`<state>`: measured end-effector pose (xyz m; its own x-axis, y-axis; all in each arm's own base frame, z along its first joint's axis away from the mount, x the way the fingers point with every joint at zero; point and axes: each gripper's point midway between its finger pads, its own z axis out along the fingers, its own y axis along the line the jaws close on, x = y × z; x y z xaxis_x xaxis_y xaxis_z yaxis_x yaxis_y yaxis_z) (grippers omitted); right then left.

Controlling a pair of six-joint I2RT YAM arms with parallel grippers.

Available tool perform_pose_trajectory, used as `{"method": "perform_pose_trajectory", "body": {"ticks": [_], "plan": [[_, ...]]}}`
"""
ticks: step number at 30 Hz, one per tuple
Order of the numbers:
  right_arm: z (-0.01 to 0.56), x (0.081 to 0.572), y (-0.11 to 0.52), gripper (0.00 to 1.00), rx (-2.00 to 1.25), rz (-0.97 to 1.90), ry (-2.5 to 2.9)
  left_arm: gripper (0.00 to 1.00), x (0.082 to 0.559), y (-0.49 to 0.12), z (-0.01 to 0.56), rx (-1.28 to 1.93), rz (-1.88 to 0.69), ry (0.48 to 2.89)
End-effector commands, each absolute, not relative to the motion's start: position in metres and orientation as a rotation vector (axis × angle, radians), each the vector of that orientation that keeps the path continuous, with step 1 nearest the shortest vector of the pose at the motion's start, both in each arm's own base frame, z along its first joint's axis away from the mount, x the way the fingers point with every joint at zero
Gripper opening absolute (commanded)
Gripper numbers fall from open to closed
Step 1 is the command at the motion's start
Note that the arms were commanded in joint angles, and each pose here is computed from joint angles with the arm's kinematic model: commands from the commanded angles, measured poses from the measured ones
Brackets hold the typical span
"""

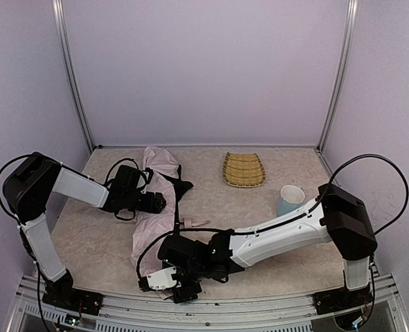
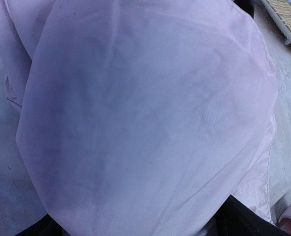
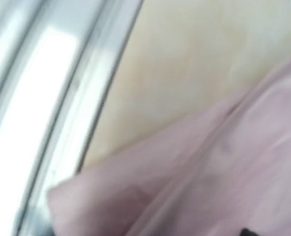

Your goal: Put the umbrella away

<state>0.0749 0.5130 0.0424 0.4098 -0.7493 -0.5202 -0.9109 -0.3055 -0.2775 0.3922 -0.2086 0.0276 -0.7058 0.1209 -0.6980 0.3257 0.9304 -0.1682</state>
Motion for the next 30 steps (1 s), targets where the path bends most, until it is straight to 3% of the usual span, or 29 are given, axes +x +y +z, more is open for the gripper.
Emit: {"method": "perform_pose_trajectory", "body": {"ticks": [1,4,8,10,17,22,26,30], "plan": [[0.023,0.086,0.513,0.7,-2.128,0.344,1.444,0.91,0.372,-0.199,-0.004,0.366,-0.32,2.454],[0.02,0.092,0.512,0.43,-2.093,0.309,1.48,0.91,0.373,-0.199,-0.003,0.368,-0.319,2.452],[0.04,0.099,0.517,0.19,-2.019,0.306,1.494,0.91,0.372,-0.199,-0.004,0.364,-0.32,2.456],[0.061,0.106,0.524,0.0,-1.948,0.329,1.504,0.9,0.371,-0.198,-0.005,0.365,-0.322,2.459],[0.182,0.152,0.547,0.0,-1.599,0.549,1.527,0.91,0.363,-0.195,-0.005,0.35,-0.336,2.467],[0.241,0.228,0.537,0.0,-1.298,0.643,1.556,0.9,0.359,-0.196,-0.002,0.37,-0.359,2.451],[0.248,0.29,0.522,0.0,-1.127,0.72,1.622,0.9,0.361,-0.198,-0.001,0.38,-0.394,2.454],[0.23,0.322,0.511,0.0,-1.08,0.755,1.677,0.9,0.363,-0.211,0.035,0.396,-0.54,2.326]]}}
